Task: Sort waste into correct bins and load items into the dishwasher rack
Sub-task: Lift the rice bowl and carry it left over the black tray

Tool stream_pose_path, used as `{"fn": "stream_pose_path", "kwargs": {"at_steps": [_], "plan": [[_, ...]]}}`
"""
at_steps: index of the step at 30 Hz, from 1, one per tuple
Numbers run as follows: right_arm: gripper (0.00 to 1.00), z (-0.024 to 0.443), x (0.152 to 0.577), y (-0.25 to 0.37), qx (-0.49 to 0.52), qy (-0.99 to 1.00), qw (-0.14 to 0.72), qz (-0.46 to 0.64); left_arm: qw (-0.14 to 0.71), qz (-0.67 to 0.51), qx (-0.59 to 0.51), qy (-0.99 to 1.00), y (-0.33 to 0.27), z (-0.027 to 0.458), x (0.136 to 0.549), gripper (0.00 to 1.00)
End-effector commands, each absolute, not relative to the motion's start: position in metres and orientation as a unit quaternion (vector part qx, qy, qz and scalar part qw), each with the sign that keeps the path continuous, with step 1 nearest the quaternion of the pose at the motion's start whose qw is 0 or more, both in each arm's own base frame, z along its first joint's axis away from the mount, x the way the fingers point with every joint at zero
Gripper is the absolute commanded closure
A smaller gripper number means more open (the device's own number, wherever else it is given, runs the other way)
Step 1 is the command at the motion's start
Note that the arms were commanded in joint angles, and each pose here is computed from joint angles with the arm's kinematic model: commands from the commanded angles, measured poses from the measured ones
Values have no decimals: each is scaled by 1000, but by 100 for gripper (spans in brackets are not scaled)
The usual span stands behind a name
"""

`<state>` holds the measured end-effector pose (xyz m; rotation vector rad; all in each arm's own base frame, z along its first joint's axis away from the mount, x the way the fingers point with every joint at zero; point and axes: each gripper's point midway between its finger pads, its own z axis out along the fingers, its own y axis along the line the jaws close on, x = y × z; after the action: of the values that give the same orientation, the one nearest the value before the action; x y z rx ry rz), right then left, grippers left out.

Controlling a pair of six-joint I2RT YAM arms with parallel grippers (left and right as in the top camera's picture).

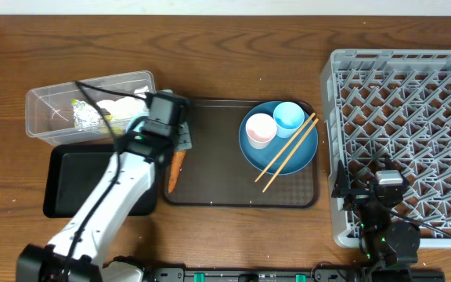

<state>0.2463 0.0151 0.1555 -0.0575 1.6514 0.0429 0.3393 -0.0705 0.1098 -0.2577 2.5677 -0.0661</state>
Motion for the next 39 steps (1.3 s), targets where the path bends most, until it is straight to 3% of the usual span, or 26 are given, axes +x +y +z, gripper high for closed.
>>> {"fn": "stream_pose_path", "kwargs": {"at_steps": [1, 25, 39], "plan": [[1, 153, 246, 13, -18, 738, 675, 21, 299, -54, -103, 947, -62, 137, 344, 94], [1, 153, 246, 13, -18, 738, 675, 21, 272, -112, -234, 927, 28, 137, 332, 94], [1, 153, 246, 13, -18, 738, 675, 21, 296, -245, -254, 888, 53, 140, 327, 94]]}}
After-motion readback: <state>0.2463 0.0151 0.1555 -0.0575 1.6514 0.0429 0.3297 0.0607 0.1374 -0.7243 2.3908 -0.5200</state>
